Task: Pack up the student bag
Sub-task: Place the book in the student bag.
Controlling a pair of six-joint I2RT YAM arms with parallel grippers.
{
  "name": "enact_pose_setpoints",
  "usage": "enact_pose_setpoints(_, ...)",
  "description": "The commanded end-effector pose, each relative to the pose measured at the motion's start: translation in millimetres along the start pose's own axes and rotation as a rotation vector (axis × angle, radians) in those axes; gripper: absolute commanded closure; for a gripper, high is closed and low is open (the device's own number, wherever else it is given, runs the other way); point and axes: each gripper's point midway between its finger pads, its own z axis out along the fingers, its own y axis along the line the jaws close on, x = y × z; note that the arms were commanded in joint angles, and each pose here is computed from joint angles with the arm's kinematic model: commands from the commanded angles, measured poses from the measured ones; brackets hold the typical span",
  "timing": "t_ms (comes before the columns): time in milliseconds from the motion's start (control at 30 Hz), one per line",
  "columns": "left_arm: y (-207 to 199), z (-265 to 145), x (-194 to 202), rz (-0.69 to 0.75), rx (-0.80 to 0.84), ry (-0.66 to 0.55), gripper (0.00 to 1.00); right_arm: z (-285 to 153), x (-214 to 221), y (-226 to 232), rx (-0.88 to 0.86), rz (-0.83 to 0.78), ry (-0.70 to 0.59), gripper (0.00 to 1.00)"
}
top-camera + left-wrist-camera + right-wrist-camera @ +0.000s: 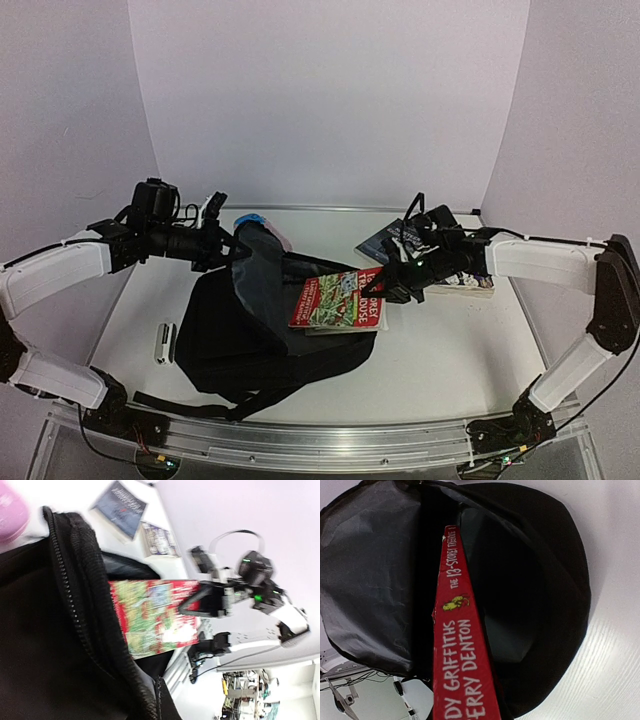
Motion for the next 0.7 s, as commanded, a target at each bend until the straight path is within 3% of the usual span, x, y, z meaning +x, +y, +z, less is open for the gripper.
enact_pose_setpoints(0,-59,-10,-27,0.161,0.198,-0.046,1.0,9,-18,43,-0.134,-0.071,-0.019,1.0)
enact_pose_setpoints(300,-84,-8,-41,0.227,0.3,-0.031,1.0,24,-24,117,-0.399,-0.149,0.011,1.0)
enact_pose_setpoints(667,-93,-1,-40,0.24,0.378,0.02,1.0,108,-21,105,-0.379,-0.161,0.12,1.0)
